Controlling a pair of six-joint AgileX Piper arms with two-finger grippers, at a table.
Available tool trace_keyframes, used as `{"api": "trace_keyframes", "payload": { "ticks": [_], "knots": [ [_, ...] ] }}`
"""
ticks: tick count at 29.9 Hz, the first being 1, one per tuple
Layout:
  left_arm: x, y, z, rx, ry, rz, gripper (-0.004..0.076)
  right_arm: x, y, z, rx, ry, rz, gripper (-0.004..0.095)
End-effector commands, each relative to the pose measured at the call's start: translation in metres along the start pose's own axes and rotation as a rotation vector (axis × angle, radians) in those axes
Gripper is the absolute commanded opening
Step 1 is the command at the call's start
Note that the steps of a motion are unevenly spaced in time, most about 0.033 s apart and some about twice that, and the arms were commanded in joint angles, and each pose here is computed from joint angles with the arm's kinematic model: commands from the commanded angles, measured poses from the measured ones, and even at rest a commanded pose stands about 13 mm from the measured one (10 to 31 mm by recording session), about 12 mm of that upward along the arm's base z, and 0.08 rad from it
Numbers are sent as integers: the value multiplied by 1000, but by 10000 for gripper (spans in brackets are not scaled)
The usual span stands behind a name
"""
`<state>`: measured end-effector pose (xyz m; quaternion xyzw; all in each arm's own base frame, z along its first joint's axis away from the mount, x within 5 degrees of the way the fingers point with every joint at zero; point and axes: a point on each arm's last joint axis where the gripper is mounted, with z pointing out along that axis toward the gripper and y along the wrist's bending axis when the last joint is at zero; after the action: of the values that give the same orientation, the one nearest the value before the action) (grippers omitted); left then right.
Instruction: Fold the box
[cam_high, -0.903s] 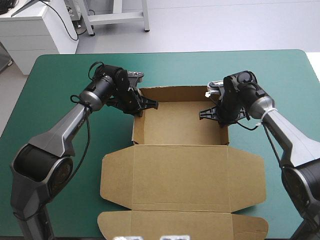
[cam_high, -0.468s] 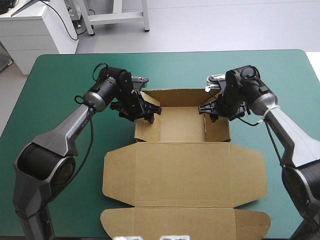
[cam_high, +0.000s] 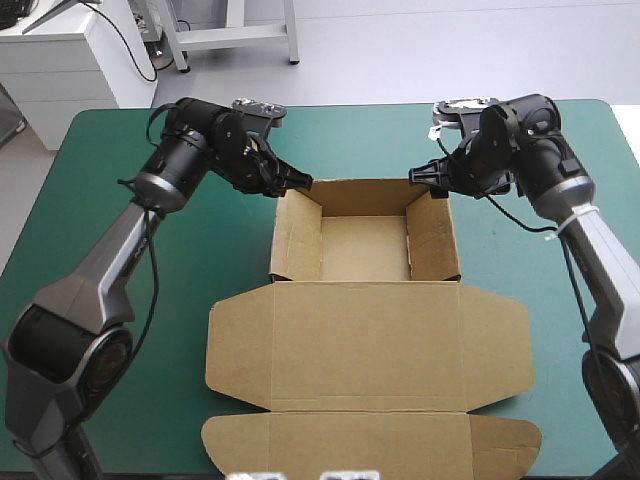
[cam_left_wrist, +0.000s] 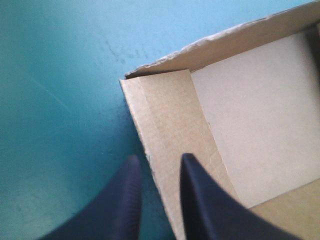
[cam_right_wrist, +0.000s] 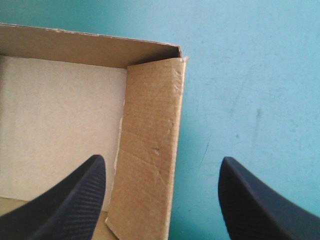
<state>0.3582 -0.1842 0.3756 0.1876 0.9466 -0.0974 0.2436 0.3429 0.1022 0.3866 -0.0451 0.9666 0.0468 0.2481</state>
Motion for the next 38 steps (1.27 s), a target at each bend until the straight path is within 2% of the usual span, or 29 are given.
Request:
{"api": "trace_keyframes", "payload": {
  "ticks": [1,7,12,17,23,32,35,38],
  "knots": [
    [12,-5,-68,9,-96,53,1,7,-4,-38,-12,-82,8,606],
    [53,-2,-102,4,-93,55,-8,17,-6,-23,4,-24,23,606],
    [98,7,-112,-62,-48,69,-8,22,-6,-5,5,-11,29,606],
    [146,12,-117,-74,-59,66,-8,26,-6,23,18,60,23,606],
    [194,16,-127,-64,-188,59,-8,26,-5,57,34,143,20,606],
    [264,23,-125,-67,-239,64,-8,27,3,87,-32,210,20,600],
    [284,25,-121,-64,-280,65,-8,27,4,93,-33,223,23,519],
    [302,27,-115,-63,-302,66,-8,27,3,94,-28,225,20,276]
  ]
}}
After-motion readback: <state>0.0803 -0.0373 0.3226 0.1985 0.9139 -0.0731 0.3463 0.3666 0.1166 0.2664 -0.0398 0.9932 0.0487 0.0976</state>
